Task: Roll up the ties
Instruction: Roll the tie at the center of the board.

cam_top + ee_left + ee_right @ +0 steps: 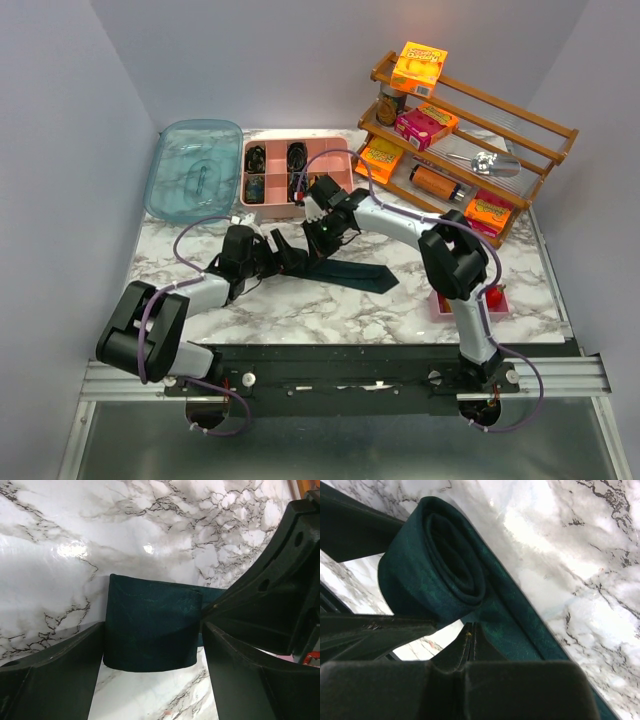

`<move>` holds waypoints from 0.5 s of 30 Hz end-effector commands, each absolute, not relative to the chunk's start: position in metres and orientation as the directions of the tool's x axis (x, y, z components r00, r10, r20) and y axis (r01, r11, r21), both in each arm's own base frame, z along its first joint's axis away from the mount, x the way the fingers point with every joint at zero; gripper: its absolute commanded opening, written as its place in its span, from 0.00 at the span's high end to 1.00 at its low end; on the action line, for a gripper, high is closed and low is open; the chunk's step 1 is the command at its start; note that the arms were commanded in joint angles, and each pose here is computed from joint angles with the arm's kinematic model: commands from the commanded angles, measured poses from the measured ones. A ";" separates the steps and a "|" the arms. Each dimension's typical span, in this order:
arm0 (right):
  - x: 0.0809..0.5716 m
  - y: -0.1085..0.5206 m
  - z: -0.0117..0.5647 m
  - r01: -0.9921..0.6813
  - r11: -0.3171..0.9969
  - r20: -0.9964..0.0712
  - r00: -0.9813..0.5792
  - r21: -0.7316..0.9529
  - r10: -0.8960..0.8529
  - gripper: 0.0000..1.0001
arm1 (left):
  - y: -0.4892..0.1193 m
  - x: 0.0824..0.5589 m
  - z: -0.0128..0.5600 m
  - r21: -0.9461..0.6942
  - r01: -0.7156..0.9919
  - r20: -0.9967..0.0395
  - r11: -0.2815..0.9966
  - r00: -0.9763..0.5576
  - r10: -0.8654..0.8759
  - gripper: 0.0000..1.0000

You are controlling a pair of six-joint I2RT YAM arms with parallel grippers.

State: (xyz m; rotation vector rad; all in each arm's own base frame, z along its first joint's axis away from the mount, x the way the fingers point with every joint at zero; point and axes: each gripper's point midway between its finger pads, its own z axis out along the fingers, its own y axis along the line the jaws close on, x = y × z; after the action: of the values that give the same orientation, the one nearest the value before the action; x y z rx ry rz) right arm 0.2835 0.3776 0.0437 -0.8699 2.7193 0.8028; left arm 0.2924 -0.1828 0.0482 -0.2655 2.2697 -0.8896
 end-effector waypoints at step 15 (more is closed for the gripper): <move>0.305 0.403 0.087 -0.611 0.637 -0.403 -0.790 0.470 -0.461 0.99 | -0.153 0.300 0.069 -0.669 0.015 -0.536 0.743 -0.702 -0.469 0.07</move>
State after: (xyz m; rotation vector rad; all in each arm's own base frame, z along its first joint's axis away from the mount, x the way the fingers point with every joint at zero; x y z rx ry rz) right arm 0.2991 0.4016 0.0942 -0.8768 2.5831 0.9094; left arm 0.2987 -0.1550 0.0647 -0.3413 2.2257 -0.8332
